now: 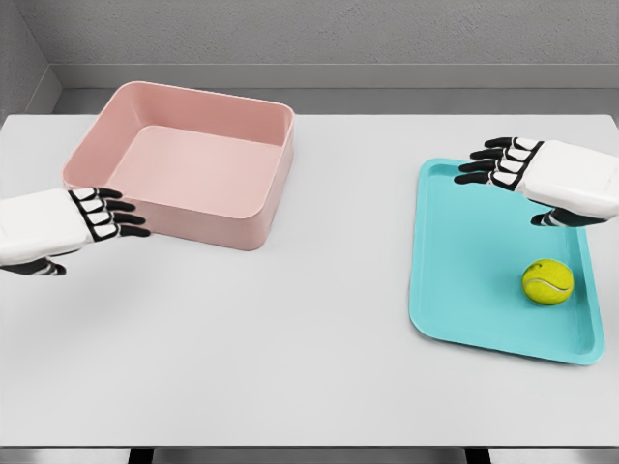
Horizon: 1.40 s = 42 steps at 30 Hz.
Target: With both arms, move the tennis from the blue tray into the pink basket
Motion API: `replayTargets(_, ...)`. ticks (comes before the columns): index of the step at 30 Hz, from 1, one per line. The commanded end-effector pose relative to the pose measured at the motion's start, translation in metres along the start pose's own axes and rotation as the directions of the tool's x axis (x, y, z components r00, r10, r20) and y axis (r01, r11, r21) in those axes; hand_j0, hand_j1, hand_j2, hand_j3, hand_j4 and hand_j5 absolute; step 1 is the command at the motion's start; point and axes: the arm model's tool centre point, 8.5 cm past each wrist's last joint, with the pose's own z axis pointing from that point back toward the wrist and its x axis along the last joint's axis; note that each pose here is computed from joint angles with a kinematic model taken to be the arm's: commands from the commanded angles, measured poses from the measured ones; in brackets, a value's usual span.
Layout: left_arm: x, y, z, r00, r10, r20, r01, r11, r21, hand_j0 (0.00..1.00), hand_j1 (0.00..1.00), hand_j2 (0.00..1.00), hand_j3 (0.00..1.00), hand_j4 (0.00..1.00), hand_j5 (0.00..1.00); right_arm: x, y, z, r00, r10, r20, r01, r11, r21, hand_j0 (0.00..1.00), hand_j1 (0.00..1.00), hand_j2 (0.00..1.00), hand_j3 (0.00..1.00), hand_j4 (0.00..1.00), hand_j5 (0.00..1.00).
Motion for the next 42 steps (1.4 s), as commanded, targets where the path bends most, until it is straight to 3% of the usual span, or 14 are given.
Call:
replayTargets(1, -0.001, -0.002, 0.002, 1.0, -0.006, -0.004, 0.006, 1.0, -0.028, 1.0, 1.0, 1.0, 1.0, 1.0, 1.0, 0.0, -0.001, 0.001, 1.0, -0.002, -0.002, 0.002, 1.0, -0.003, 1.0, 1.0, 1.0, 1.0, 1.0, 1.0)
replayTargets(4, 0.0, -0.004, 0.001, 1.0, -0.012, -0.004, 0.012, 0.999, -0.037, 1.0, 1.0, 1.0, 1.0, 1.0, 1.0, -0.005, 0.002, 0.006, 1.0, 0.002, -0.02, -0.001, 1.0, 0.014, 1.0, 1.0, 1.0, 1.0, 1.0, 1.0)
replayTargets(11, 0.005, -0.015, -0.006, 1.0, -0.015, 0.012, 0.015, 0.998, -0.065, 1.0, 1.0, 1.0, 1.0, 1.0, 1.0, -0.009, 0.026, 0.043, 0.996, -0.029, -0.087, 0.041, 0.989, 0.139, 1.0, 1.0, 1.0, 1.0, 1.0, 1.0)
replayTargets(19, 0.011, -0.023, -0.018, 0.999, -0.022, 0.029, 0.024, 0.997, -0.07, 1.0, 1.0, 1.0, 1.0, 1.0, 1.0, -0.005, 0.034, 0.043, 0.995, -0.059, -0.081, 0.07, 0.987, 0.144, 1.0, 1.0, 1.0, 1.0, 1.0, 1.0)
replayTargets(21, 0.011, -0.024, -0.019, 0.999, -0.028, 0.029, 0.031, 0.997, -0.073, 1.0, 1.0, 1.0, 1.0, 1.0, 1.0, -0.005, 0.035, 0.047, 0.987, -0.133, -0.092, 0.142, 0.984, 0.111, 1.0, 1.0, 1.0, 1.0, 1.0, 1.0)
replayTargets(24, 0.011, -0.026, -0.016, 0.999, -0.028, 0.028, 0.03, 0.996, -0.089, 1.0, 1.0, 1.0, 1.0, 1.0, 1.0, -0.005, 0.039, 0.048, 0.985, -0.145, -0.095, 0.155, 0.982, 0.11, 1.0, 1.0, 1.0, 1.0, 1.0, 1.0)
replayTargets(29, 0.012, -0.03, -0.014, 0.999, -0.007, 0.035, 0.01, 0.995, -0.1, 1.0, 1.0, 1.0, 1.0, 1.0, 1.0, 0.001, 0.052, 0.049, 0.962, -0.255, -0.095, 0.263, 0.961, 0.086, 1.0, 1.0, 1.0, 1.0, 1.0, 1.0)
replayTargets(34, 0.017, -0.039, -0.016, 0.993, 0.098, 0.059, -0.093, 0.992, -0.082, 1.0, 1.0, 1.0, 1.0, 1.0, 1.0, 0.002, 0.058, 0.059, 0.94, -0.321, -0.117, 0.331, 0.94, 0.078, 1.0, 1.0, 1.0, 1.0, 1.0, 1.0)
replayTargets(38, 0.019, -0.042, -0.017, 0.991, 0.12, 0.065, -0.115, 0.99, -0.081, 1.0, 1.0, 1.0, 1.0, 1.0, 1.0, -0.01, 0.065, 0.071, 0.909, -0.38, -0.172, 0.393, 0.918, 0.045, 1.0, 1.0, 1.0, 1.0, 1.0, 1.0)
replayTargets(40, 0.018, -0.042, -0.016, 0.99, 0.126, 0.064, -0.121, 0.99, -0.079, 1.0, 1.0, 1.0, 1.0, 1.0, 1.0, -0.019, 0.076, 0.079, 0.88, -0.424, -0.215, 0.438, 0.899, 0.023, 1.0, 1.0, 1.0, 1.0, 1.0, 1.0)
replayTargets(42, 0.017, -0.043, -0.015, 0.99, 0.128, 0.058, -0.123, 0.989, -0.083, 1.0, 1.0, 1.0, 1.0, 1.0, 1.0, -0.018, 0.088, 0.078, 0.867, -0.447, -0.221, 0.463, 0.886, 0.024, 1.0, 1.0, 1.0, 1.0, 1.0, 1.0)
